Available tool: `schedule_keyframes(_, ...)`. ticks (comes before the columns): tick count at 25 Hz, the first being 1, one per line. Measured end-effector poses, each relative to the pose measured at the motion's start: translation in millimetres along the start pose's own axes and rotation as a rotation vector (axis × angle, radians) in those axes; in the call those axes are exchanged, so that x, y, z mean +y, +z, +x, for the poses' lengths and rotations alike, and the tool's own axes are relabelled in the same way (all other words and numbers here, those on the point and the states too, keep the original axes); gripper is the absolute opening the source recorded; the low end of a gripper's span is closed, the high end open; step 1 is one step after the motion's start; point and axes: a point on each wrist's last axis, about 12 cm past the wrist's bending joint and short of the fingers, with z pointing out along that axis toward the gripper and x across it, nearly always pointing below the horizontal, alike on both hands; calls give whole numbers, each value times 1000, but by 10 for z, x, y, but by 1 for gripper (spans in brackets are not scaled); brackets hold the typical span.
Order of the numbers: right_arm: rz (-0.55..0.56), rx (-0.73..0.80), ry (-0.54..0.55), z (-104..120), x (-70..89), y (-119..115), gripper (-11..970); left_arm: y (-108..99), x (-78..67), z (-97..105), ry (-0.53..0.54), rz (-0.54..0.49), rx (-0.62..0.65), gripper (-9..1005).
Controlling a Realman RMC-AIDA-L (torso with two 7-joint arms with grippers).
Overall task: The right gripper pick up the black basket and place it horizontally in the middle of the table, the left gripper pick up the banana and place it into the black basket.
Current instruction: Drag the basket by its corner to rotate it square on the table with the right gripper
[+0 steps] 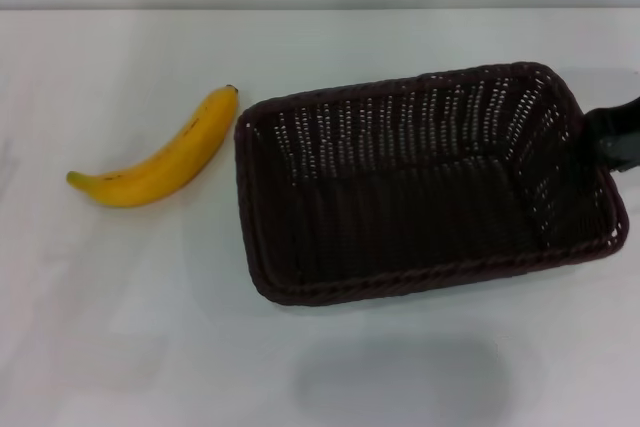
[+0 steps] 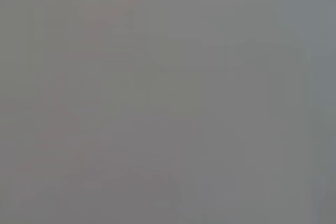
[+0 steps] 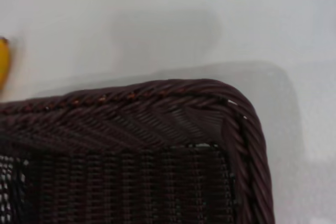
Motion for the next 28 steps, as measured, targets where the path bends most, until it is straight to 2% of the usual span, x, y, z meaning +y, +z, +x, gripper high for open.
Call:
schedule_keyframes(5, -11, -56, 26, 24, -60, -18, 167, 104, 29, 32, 6, 10, 19, 858)
schedule_keyframes(12, 44, -47, 70, 51, -55, 80, 165, 194, 60, -4, 37, 27, -8, 857)
schedule_keyframes(24, -148, -76, 65, 131, -18, 113, 163, 342, 81, 8, 44, 42, -9, 855)
schedule_keyframes(28, -178, -93, 62, 112, -86, 47, 164, 344, 80, 6, 45, 44, -9, 854)
